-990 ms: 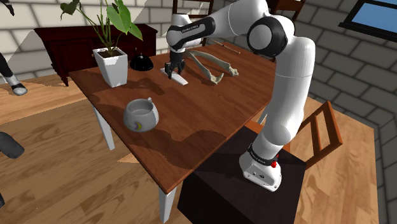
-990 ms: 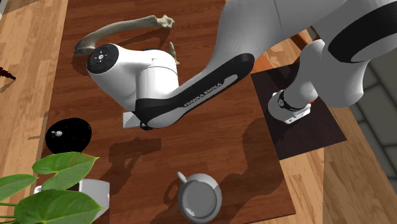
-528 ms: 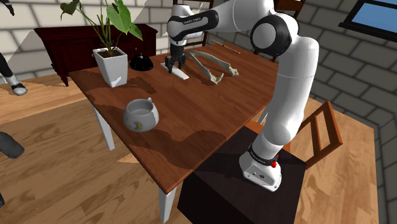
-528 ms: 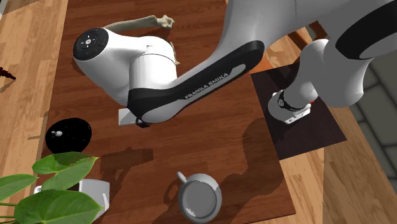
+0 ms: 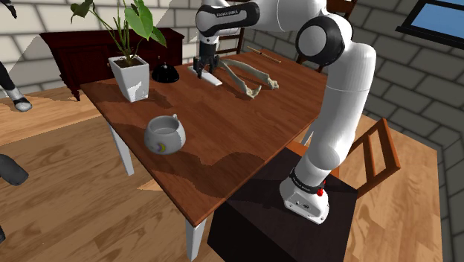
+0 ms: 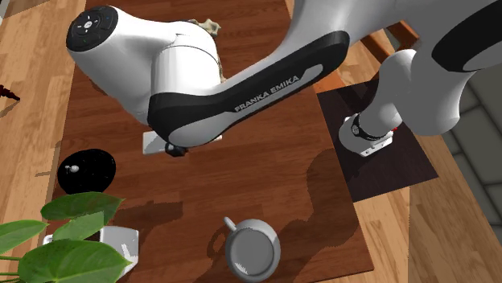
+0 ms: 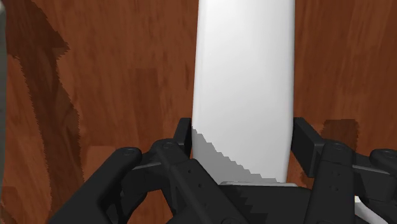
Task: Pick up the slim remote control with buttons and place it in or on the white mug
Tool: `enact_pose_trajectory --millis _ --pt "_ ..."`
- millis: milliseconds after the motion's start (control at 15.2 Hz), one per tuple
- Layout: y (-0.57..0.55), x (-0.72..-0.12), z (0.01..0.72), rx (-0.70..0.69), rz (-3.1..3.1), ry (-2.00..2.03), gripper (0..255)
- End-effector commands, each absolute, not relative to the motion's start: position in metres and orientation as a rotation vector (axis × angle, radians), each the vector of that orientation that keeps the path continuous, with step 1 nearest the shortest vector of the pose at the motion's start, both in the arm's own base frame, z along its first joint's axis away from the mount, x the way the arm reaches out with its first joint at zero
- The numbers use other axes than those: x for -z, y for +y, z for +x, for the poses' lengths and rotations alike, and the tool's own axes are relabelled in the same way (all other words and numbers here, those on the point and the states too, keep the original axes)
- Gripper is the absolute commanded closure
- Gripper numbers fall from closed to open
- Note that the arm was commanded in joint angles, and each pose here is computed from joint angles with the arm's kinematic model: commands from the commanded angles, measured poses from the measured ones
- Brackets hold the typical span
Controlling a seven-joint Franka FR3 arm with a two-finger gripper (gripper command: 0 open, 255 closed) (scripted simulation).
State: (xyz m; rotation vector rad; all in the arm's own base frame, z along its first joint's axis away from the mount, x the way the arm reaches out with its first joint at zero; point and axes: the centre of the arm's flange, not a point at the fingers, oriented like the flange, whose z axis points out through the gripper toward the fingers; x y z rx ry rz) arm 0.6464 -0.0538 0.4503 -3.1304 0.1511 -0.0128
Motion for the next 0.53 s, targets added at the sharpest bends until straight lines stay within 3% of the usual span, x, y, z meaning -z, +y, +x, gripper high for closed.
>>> enact_pose_trajectory --millis 0,462 --pt "-0.041 -0.454 0.643 0.013 -3.130 0.151 255" --pt "0.047 -0.454 0.614 0.013 -3.130 0.151 255"
